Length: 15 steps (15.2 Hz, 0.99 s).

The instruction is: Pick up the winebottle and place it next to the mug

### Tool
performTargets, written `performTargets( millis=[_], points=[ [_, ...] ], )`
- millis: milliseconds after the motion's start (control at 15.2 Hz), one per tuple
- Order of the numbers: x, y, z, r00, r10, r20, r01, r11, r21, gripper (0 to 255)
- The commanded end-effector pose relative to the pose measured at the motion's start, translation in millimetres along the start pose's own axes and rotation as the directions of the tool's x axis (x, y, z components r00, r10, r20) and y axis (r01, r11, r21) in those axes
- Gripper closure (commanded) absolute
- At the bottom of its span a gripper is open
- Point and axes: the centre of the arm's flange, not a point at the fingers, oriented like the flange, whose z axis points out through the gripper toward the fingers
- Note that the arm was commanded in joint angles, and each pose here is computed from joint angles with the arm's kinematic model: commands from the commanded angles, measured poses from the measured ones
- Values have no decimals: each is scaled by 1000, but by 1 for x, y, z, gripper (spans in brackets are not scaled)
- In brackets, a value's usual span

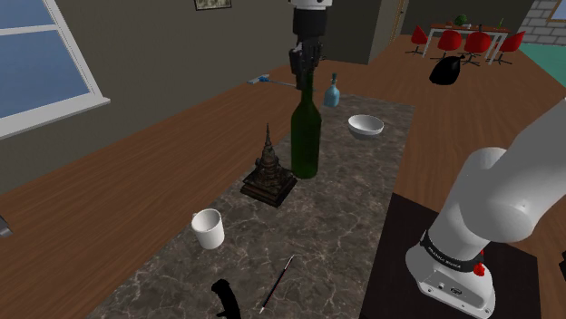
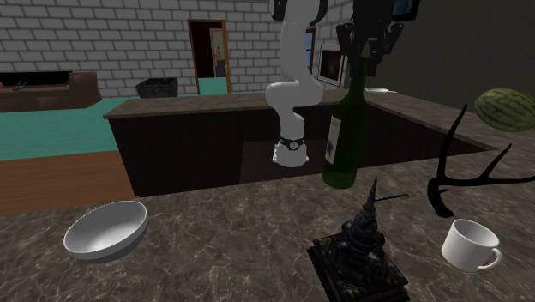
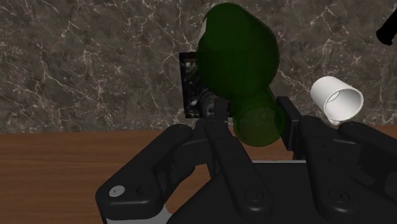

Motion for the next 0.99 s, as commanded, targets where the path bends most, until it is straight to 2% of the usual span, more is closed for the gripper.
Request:
performTargets(
  millis=[0,594,924],
  points=[
    [9,-26,1,1000,1,-1,-1,1000,0,255],
    [58,-131,4,1000,1,-1,-1,1000,0,255],
    [57,-130,31,1000,1,-1,-1,1000,0,255]
  ],
)
